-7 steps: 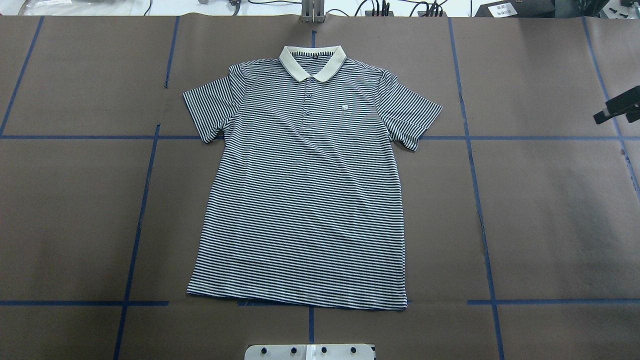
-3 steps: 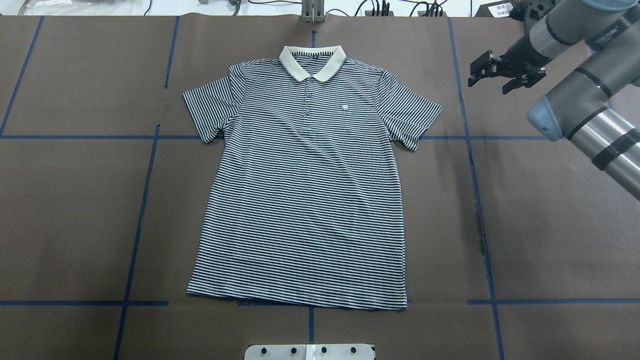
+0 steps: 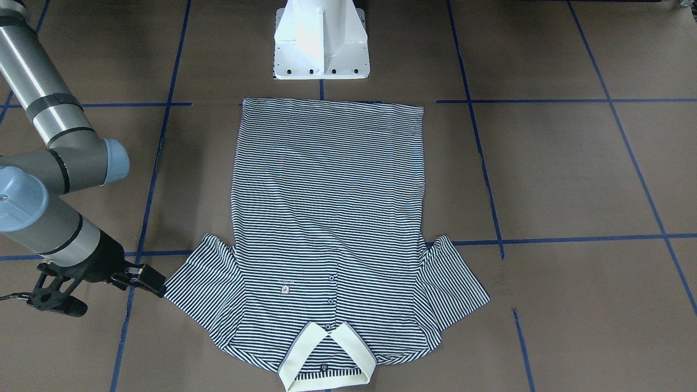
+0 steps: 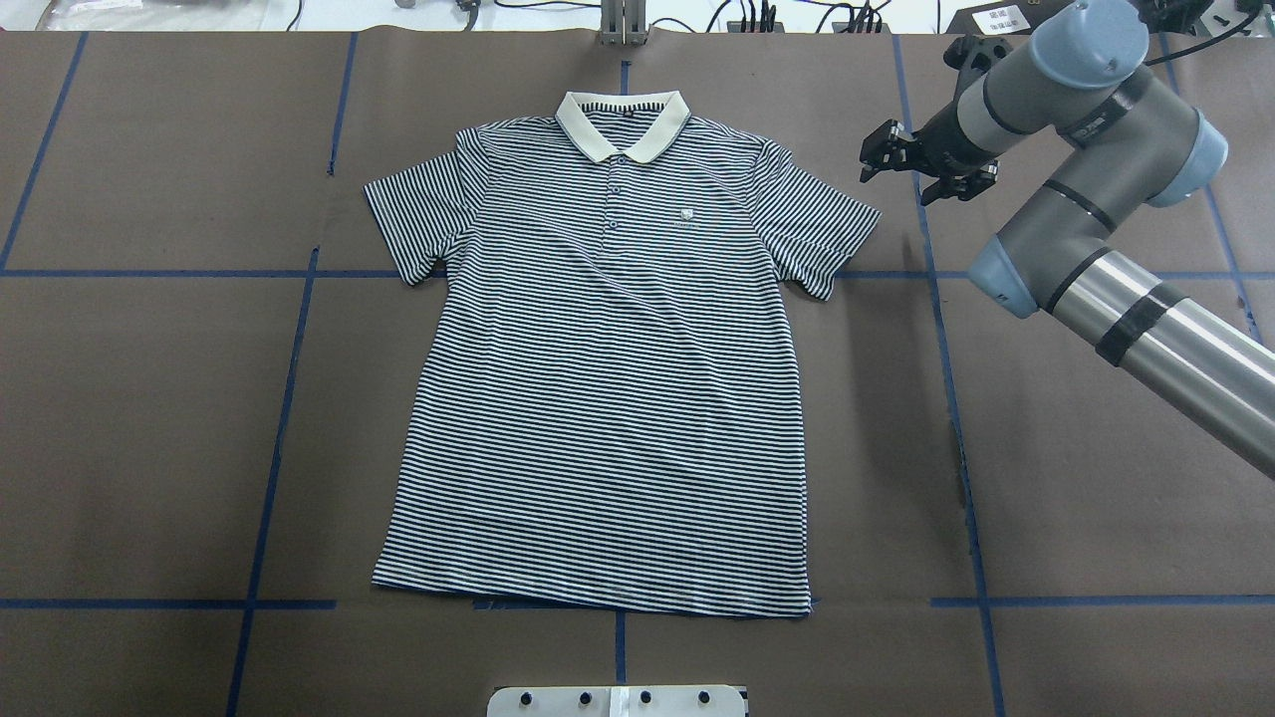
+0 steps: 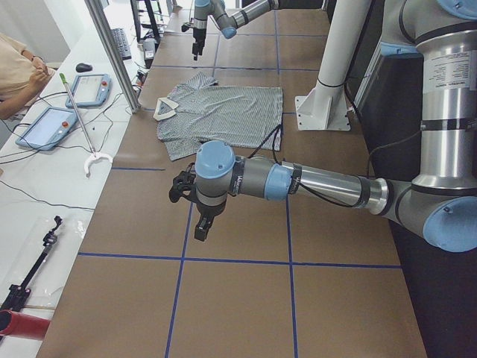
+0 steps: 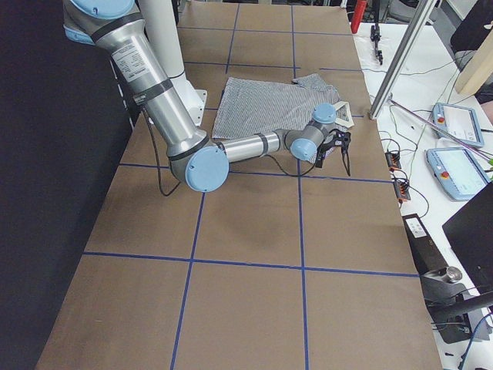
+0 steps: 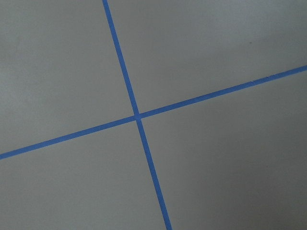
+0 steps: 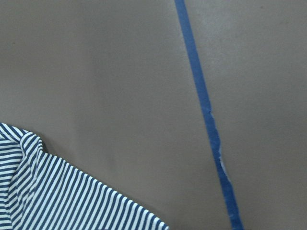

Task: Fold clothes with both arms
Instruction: 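Move the right gripper in toward the shirt's shoulder near the collar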

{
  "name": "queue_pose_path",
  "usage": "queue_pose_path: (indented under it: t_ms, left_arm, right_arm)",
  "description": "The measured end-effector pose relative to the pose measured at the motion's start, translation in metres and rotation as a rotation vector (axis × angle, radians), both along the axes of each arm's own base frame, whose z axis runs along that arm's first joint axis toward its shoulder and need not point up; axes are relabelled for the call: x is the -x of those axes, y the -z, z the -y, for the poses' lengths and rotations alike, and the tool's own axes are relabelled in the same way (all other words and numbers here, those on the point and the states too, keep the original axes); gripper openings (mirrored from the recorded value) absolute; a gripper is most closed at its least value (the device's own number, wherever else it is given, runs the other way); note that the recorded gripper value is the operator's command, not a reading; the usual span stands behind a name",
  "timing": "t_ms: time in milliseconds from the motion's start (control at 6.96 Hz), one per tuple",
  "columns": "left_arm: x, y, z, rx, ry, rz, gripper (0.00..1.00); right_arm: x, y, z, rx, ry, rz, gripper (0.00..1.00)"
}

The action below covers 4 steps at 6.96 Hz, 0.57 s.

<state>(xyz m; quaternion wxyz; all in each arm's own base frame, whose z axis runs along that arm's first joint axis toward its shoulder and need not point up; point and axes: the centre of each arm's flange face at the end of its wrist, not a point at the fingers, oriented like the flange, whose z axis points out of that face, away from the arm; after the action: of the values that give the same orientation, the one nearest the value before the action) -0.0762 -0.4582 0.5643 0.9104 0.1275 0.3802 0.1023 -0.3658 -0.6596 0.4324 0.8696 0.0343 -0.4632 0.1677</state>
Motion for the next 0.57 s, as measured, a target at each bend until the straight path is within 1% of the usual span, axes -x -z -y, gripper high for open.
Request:
queue_pose_path:
  t_ms: [144, 287, 431, 574]
  left_arm:
    - [0.0, 0.0, 0.0, 0.001, 0.0, 0.0, 1.0]
    - [0.0, 0.0, 0.0, 0.001, 0.0, 0.0, 1.0]
    - [0.0, -0.001, 0.0, 0.001, 0.0, 0.001, 1.0]
    - [0.0, 0.0, 0.0, 0.0, 0.0, 0.0, 1.0]
  right_arm:
    - [0.016, 0.002, -0.001, -0.001, -0.016, -0.013, 0.7]
    - [0.025, 0.0, -0.002, -0.007, -0.031, -0.032, 0.62]
    - [0.03, -0.002, -0.003, -0.011, -0.041, -0.045, 0.61]
    - [0.031, -0.005, -0.004, -0.011, -0.044, -0.053, 0.57]
